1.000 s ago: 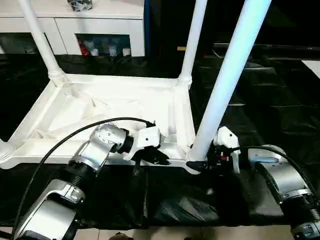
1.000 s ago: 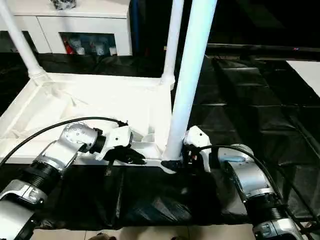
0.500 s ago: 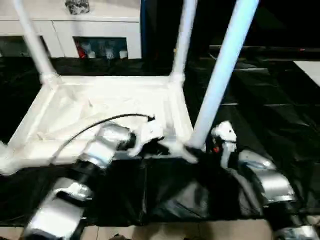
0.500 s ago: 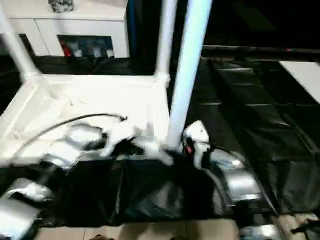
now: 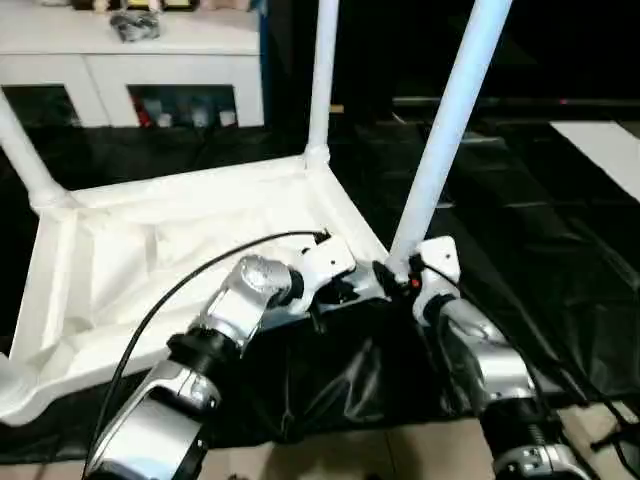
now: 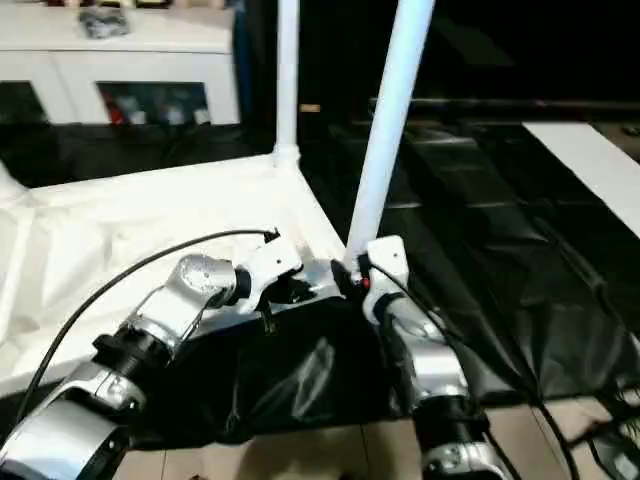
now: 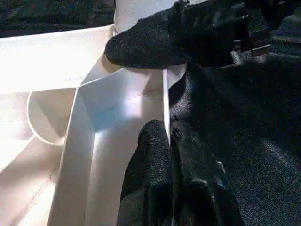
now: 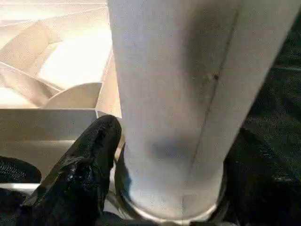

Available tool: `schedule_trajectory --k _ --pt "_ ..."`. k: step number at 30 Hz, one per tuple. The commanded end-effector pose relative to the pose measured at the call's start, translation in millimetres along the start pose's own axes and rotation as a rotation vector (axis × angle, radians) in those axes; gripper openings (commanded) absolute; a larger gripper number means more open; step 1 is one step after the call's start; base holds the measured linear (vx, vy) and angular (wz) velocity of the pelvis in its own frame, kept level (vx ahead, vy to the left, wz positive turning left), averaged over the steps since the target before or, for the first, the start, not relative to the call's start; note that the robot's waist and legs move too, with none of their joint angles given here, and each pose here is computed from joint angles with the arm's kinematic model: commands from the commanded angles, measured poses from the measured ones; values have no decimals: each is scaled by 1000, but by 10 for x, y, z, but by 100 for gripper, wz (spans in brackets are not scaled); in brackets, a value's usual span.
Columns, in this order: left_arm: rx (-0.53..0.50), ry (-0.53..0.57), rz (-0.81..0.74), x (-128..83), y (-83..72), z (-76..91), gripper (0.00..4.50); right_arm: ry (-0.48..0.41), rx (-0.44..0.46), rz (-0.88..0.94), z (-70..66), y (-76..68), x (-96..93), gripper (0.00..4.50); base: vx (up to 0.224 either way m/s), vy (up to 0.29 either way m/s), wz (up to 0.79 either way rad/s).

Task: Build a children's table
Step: Rotate leg to tighten

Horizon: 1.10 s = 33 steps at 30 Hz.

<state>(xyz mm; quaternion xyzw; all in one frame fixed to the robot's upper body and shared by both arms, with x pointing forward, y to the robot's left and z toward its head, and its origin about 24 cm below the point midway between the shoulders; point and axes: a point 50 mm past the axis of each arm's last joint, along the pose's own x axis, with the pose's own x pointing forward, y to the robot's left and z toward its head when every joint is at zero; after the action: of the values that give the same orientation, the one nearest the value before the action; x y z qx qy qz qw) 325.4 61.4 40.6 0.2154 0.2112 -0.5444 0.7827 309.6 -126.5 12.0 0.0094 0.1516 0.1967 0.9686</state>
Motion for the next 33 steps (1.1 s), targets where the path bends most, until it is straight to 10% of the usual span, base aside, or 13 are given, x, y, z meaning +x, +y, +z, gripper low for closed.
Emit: schedule_trajectory --k 1,18,33 --pt "68 -71 -129 183 -222 191 0 16 1 164 -6 274 72 368 0 0 0" --pt "185 -4 -271 -309 15 -59 0 117 -310 686 83 -159 -507 371 66 -5 1" --pt "245 49 -324 -438 98 -108 0 186 -365 795 178 -226 -479 277 4 -1 0"
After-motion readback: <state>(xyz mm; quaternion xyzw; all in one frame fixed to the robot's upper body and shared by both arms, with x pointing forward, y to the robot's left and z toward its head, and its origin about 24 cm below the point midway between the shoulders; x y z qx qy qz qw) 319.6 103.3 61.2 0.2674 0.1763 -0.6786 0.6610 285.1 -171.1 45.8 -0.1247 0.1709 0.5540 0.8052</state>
